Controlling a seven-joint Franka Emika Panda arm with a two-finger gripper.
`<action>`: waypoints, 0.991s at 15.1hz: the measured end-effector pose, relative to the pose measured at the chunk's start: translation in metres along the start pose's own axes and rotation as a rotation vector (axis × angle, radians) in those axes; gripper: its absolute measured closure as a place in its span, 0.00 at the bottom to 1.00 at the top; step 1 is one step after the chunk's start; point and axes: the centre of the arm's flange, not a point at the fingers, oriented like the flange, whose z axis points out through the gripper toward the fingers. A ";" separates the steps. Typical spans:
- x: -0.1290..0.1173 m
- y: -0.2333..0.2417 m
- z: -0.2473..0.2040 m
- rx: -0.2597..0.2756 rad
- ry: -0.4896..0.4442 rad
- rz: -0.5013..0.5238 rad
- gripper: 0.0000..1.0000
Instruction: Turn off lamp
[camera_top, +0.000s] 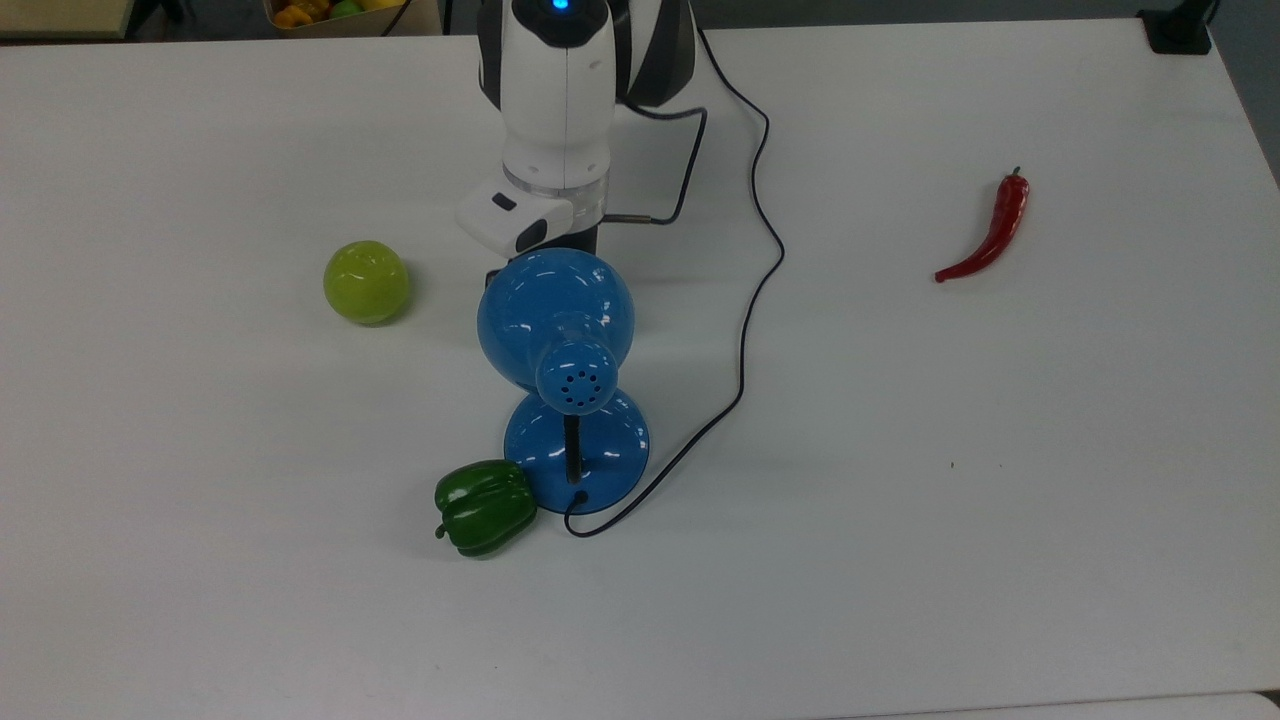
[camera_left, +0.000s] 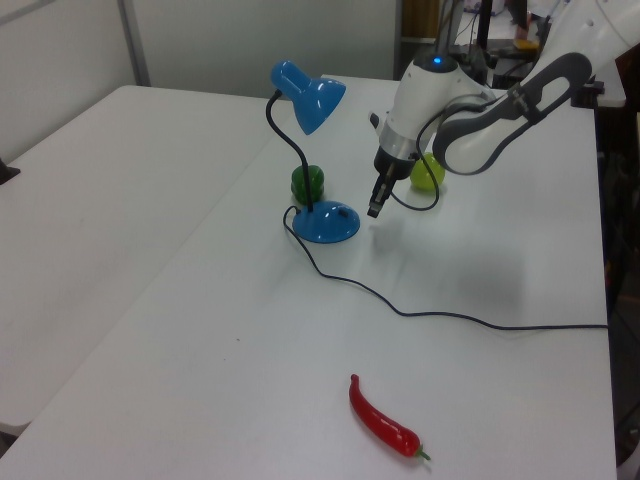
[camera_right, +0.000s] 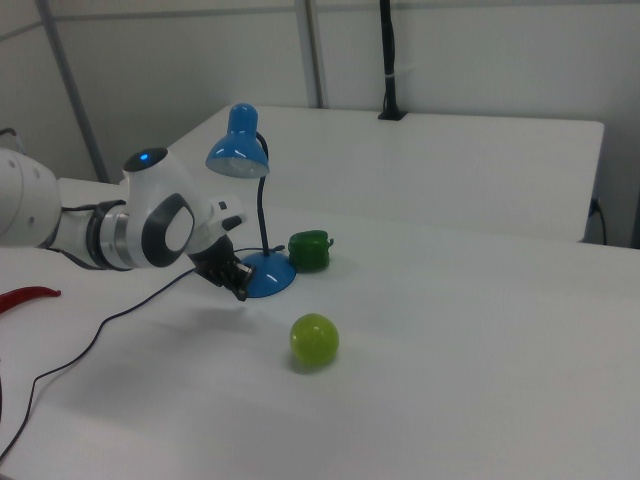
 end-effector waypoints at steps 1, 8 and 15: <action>-0.001 0.001 -0.010 -0.008 -0.035 0.001 0.99; -0.017 0.011 -0.115 -0.039 -0.239 0.025 0.71; -0.008 -0.004 -0.208 -0.015 -0.299 0.036 0.00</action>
